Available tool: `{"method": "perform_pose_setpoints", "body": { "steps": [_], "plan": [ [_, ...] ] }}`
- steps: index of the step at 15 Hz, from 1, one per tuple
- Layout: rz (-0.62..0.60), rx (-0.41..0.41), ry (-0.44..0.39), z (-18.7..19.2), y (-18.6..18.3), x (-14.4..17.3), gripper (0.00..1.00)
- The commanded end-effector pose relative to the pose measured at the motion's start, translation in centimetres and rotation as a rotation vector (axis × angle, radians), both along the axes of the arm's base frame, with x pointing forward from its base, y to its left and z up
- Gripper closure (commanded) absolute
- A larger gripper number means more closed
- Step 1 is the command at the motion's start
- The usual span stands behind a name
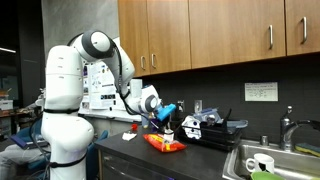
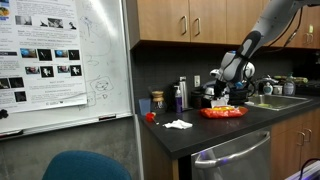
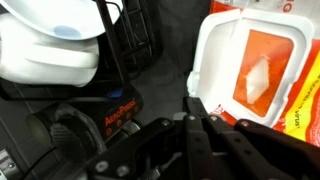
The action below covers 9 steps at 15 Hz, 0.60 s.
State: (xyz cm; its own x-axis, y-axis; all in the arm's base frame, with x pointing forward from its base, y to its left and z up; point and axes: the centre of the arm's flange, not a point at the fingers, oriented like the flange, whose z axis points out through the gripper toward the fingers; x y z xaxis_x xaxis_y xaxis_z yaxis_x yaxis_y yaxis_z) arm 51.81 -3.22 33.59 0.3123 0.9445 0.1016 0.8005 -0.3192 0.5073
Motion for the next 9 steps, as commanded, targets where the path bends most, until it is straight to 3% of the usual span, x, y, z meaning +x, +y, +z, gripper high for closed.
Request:
{"method": "perform_pose_setpoints", "body": {
  "steps": [1, 9],
  "plan": [
    [0.029, 0.002, 0.005, -1.6, -0.7, 1.7, 0.99],
    [0.027, -0.008, 0.027, -2.6, -1.6, 1.6, 0.99]
  ]
}}
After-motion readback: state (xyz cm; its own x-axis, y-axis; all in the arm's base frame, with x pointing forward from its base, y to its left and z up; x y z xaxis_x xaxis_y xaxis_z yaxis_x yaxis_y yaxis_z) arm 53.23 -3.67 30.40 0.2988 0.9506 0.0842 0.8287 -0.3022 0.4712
